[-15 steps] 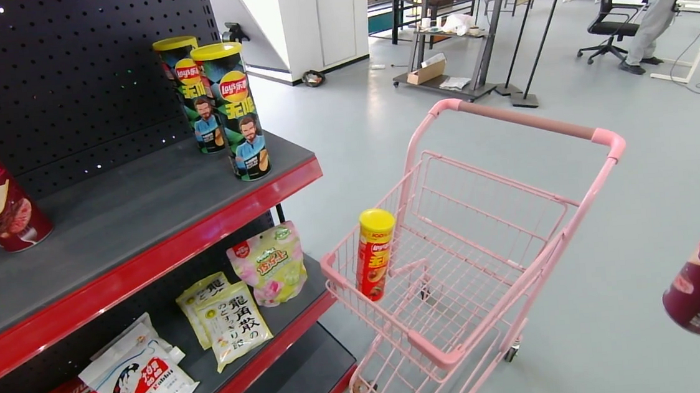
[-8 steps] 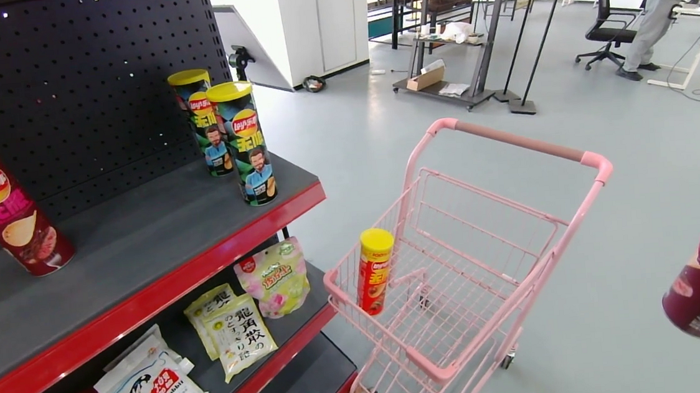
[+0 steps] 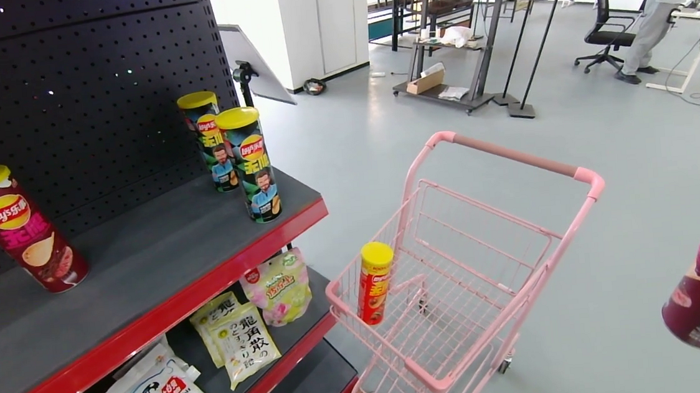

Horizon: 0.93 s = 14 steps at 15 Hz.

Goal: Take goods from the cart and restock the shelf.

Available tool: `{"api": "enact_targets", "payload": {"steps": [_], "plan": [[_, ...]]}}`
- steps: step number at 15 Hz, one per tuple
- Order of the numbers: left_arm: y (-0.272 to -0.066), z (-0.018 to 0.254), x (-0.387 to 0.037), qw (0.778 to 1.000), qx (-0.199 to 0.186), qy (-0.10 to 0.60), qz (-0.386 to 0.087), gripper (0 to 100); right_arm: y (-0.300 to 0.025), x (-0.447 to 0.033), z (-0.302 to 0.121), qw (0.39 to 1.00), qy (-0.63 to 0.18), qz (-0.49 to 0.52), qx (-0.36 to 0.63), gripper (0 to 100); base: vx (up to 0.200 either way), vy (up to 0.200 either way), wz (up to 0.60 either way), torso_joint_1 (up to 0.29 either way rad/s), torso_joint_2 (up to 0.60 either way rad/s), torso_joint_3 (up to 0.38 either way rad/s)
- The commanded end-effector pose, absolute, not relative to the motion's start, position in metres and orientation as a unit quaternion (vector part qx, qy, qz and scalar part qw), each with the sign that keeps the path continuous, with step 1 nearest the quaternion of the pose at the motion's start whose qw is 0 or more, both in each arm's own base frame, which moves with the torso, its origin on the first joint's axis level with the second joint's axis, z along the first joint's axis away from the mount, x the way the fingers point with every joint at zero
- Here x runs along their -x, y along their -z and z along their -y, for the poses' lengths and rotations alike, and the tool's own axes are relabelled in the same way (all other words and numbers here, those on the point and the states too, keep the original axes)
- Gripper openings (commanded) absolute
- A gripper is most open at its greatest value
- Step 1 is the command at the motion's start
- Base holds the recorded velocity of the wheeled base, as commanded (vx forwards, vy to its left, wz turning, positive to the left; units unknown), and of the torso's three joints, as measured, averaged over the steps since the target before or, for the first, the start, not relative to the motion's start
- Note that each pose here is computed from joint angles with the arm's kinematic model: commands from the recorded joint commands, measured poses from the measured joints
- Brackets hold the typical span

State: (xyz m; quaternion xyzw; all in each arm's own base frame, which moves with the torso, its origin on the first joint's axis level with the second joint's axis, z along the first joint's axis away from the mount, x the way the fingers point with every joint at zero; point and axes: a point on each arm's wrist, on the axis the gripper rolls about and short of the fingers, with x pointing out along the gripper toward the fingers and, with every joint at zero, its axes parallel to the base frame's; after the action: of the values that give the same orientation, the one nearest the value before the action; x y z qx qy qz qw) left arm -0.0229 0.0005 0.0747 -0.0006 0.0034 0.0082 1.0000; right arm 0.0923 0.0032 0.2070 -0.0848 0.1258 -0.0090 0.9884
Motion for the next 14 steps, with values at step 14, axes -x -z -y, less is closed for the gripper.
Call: {"api": "enact_targets", "payload": {"steps": [14], "plan": [[-0.075,-0.001,0.023,1.000,0.001,-0.008,-0.004,100,-0.193,-0.080,-0.002,0.987,0.012,-0.134,0.086,0,0.000,0.000,0.17,0.084,-0.19,-0.105]]}}
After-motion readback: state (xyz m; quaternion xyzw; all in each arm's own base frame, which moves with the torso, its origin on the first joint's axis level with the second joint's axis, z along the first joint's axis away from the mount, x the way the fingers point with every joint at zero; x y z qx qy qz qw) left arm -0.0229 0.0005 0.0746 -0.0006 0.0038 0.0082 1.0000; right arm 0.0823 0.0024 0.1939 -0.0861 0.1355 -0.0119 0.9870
